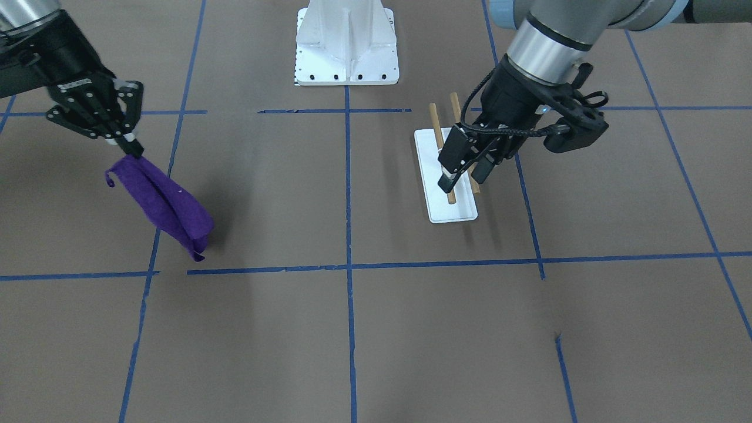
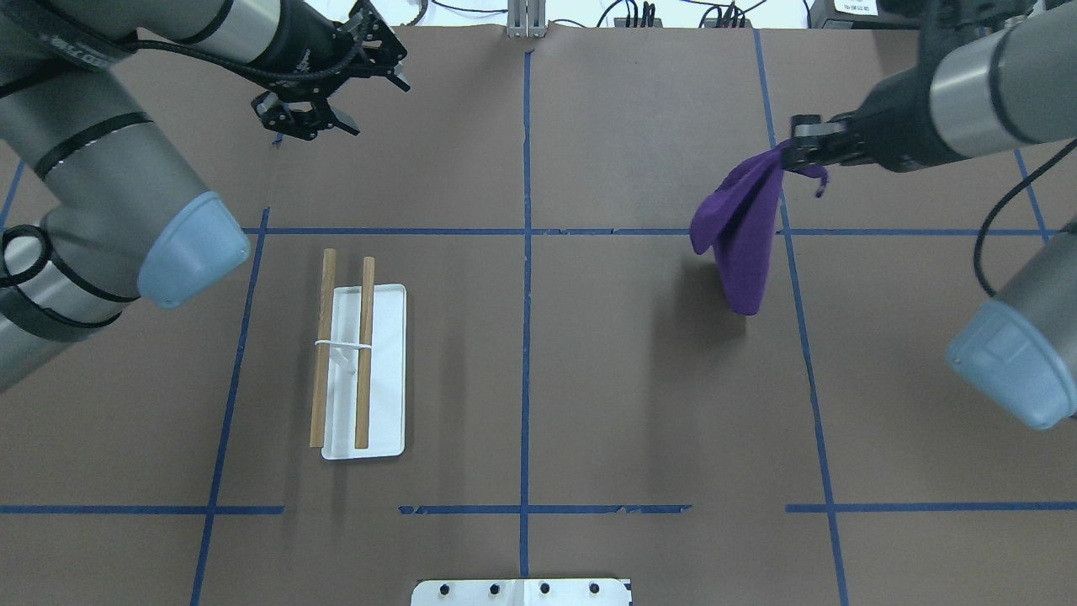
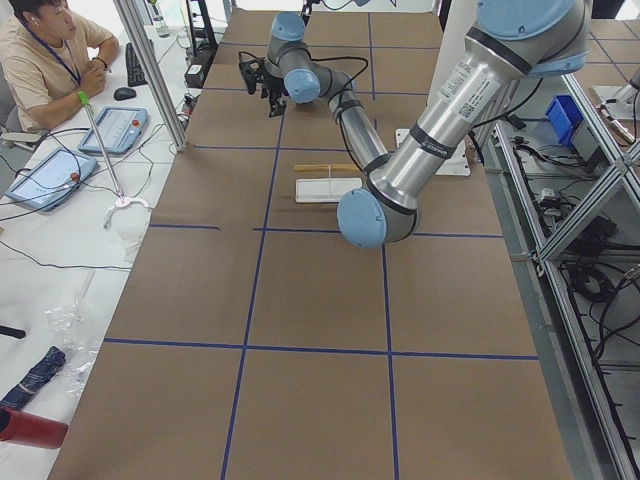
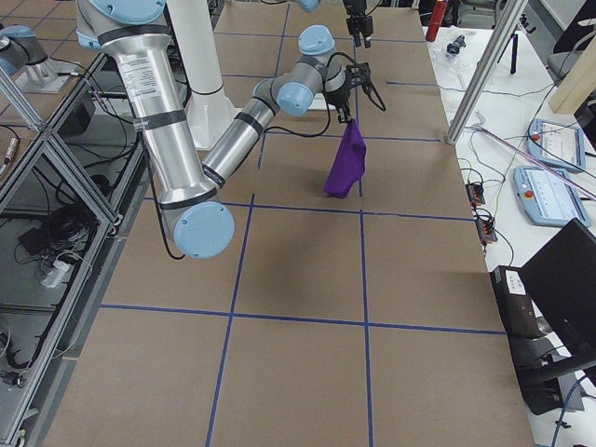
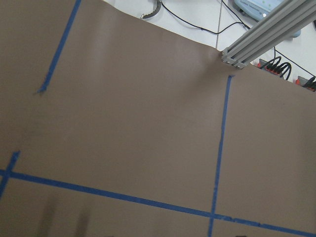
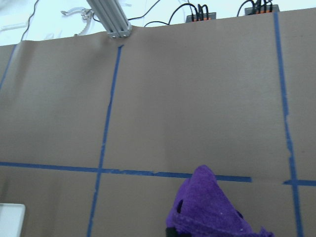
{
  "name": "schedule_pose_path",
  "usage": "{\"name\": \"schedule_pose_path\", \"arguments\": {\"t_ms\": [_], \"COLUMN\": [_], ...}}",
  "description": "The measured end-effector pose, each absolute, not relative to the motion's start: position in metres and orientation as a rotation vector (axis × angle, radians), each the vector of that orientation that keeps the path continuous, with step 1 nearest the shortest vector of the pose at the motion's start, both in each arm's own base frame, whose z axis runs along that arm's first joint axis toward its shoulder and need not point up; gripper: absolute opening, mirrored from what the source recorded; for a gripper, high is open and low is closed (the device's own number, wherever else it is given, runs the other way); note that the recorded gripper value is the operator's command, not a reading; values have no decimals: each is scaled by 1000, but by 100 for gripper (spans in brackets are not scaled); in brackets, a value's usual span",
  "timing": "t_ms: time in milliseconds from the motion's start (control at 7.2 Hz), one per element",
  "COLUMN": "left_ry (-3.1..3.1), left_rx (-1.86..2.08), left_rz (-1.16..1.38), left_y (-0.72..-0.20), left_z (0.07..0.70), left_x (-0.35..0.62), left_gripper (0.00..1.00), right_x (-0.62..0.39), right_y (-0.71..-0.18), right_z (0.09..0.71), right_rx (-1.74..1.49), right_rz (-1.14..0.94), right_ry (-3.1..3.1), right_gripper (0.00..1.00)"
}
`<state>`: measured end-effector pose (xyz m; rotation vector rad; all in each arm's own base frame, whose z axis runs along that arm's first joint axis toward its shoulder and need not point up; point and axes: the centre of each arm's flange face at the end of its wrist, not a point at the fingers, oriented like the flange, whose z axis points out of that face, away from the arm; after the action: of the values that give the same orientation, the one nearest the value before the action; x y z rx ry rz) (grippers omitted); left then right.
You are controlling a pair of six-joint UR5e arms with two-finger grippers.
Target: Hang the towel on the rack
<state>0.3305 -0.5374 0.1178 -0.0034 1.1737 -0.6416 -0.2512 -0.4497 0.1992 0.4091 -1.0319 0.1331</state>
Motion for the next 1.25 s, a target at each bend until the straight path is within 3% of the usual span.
{"name": "schedule_pose_path", "arguments": {"t_ms": [417, 1250], "left_ry": [1173, 1163], "left_rx": [-121, -218], "left_rz": [-726, -646], "left_y": [-521, -469], "left_z": [106, 96], "left_x": [374, 441], "left_gripper": [67, 69], "right_x": [-328, -352], "right_y": [-405, -363], "right_z": [129, 78], "right_rx": [500, 656], "right_rz": [84, -132], "right_ry": [-1117, -1204], "right_gripper": [0, 0]}}
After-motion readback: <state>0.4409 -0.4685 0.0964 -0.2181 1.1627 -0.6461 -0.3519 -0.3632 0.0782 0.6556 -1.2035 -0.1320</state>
